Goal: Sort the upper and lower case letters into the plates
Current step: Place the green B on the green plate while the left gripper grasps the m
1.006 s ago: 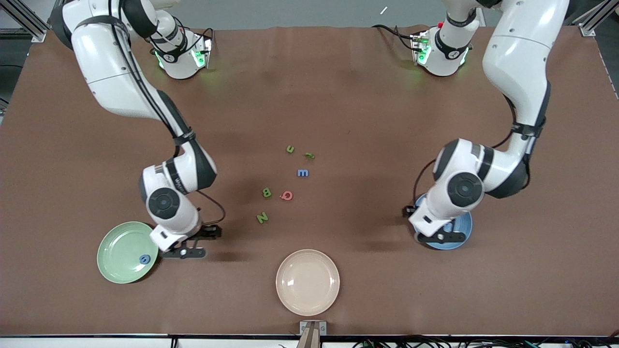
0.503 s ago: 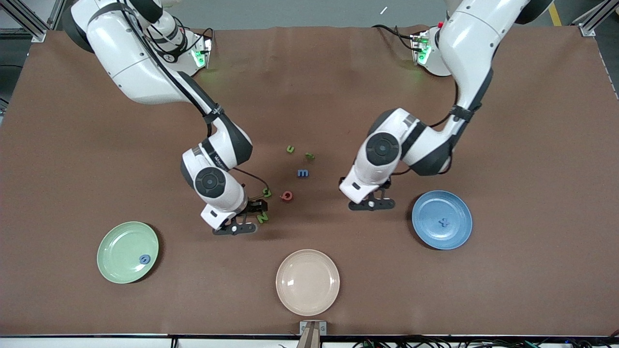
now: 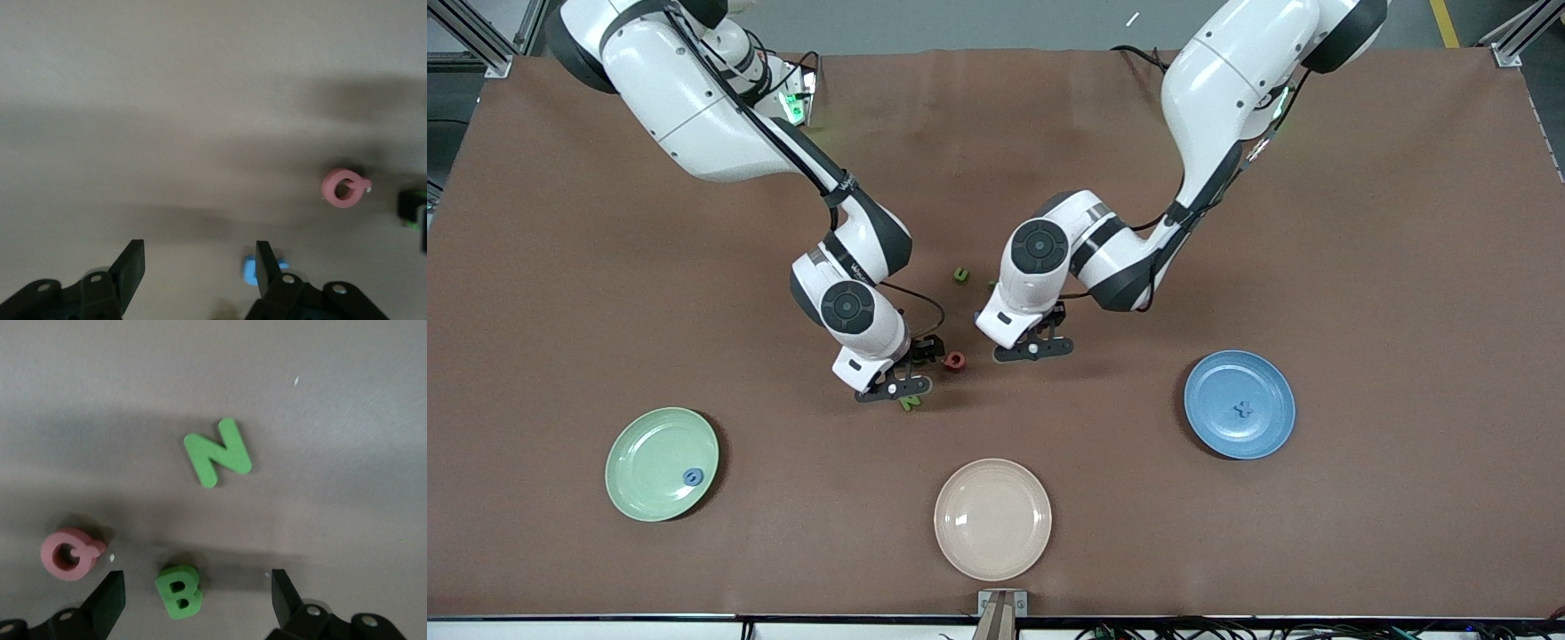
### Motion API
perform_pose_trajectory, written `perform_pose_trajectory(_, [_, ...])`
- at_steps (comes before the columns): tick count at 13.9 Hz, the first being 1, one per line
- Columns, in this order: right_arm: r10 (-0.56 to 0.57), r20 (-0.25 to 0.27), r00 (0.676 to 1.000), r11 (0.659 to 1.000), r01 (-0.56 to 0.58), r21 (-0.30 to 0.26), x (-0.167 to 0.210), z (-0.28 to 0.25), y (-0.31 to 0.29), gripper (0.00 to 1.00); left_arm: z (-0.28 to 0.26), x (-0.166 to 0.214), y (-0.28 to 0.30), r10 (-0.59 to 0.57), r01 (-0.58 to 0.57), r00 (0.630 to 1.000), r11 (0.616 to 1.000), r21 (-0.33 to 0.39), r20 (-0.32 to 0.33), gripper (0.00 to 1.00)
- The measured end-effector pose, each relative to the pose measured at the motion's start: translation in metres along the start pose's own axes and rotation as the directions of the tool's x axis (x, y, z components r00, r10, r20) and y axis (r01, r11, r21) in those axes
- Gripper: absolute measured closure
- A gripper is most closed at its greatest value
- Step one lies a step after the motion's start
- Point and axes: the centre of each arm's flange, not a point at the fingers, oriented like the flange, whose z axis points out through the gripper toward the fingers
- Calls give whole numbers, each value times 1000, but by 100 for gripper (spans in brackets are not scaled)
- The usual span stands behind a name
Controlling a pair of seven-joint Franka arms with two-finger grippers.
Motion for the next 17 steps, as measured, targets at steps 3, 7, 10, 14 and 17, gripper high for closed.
perform_pose_trajectory(3, [-9,-17,1000,1000,9,15,-11,9,-2,29,17,-12,19,-34,34,999,999,-7,10,29])
perform_pose_trajectory(7, [-14,-23,1000,1000,15,14,-14,5,-4,59,31,-28,35,-44,44,999,999,-19,15,33])
perform_pose_trajectory(10, [-10,-30,1000,1000,10,11,-13,-2,-4,72,43,-36,38,-43,43,999,999,-3,17,36])
perform_pose_trajectory(14, [56,-66,996,998,-55,4,13,-23,47,72,51,-44,41,-28,28,1000,1000,13,9,36])
perform_pose_trajectory(17, [21,-99,995,998,-26,-49,47,-64,131,72,52,-51,46,-16,16,1000,1000,15,9,37])
